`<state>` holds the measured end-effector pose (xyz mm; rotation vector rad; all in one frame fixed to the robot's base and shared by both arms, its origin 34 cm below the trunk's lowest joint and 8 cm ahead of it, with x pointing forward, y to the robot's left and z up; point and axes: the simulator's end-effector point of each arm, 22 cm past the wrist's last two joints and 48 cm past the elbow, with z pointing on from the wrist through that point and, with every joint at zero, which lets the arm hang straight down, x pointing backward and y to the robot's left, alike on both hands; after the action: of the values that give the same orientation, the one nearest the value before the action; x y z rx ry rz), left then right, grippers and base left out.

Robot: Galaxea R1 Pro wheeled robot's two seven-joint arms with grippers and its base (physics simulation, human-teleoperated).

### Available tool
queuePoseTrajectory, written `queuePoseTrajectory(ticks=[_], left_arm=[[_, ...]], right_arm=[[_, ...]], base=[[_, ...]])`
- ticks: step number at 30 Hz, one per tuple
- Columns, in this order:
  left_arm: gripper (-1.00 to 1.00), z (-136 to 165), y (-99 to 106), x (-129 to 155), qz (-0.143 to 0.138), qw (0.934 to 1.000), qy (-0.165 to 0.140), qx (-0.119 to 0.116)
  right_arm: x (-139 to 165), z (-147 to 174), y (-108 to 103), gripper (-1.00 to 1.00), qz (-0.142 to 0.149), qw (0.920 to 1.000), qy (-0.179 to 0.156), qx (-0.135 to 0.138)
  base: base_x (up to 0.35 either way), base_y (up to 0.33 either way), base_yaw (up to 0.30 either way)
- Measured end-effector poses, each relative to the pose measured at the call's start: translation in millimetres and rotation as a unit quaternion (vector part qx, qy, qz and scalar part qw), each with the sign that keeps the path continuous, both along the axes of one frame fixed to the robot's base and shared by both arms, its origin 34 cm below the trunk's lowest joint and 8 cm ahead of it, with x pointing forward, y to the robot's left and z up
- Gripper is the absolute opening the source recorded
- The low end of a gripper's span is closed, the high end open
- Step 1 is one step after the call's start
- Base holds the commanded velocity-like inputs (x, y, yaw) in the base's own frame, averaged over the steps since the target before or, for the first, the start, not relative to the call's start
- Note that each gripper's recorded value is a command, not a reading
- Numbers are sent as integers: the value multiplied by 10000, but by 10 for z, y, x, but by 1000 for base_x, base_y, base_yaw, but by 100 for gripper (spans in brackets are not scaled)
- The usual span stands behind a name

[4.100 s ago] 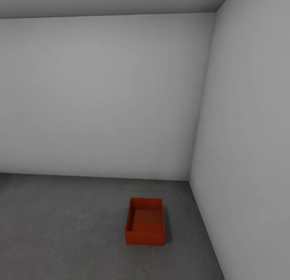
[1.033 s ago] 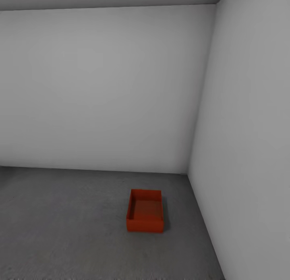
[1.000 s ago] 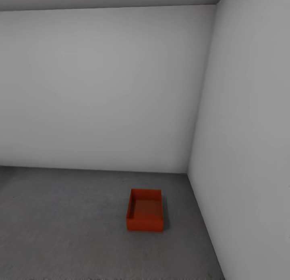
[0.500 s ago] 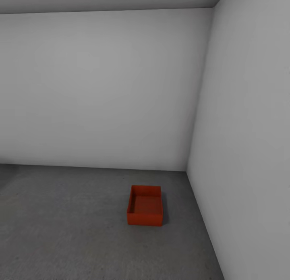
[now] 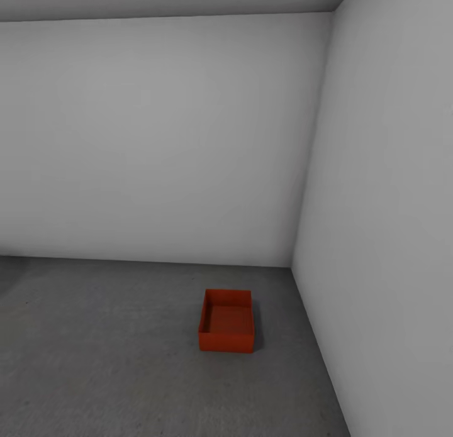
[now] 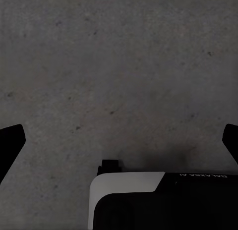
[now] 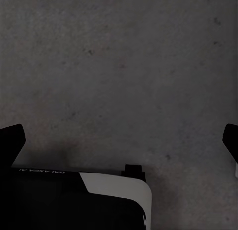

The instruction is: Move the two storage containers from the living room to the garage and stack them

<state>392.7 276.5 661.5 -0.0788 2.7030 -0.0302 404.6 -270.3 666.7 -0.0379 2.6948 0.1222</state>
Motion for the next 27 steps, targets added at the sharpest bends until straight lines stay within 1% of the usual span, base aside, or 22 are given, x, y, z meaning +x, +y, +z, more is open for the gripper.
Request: queuePoseTrajectory(ticks=[6, 9, 27], left_arm=[[100, 2, -3, 4, 3, 10000, -10, 4], [100, 0, 0, 7, 7, 10000, -10, 15], [100, -1, 2, 8, 11, 10000, -10, 22]], right_arm=[[2, 1, -1, 100, -6, 10000, -5, 1], [4, -1, 0, 100, -8, 10000, -3, 2], [5, -1, -24, 100, -8, 10000, -3, -14]], base=[[0, 0, 0], [-140, 0, 0], [-319, 0, 0]])
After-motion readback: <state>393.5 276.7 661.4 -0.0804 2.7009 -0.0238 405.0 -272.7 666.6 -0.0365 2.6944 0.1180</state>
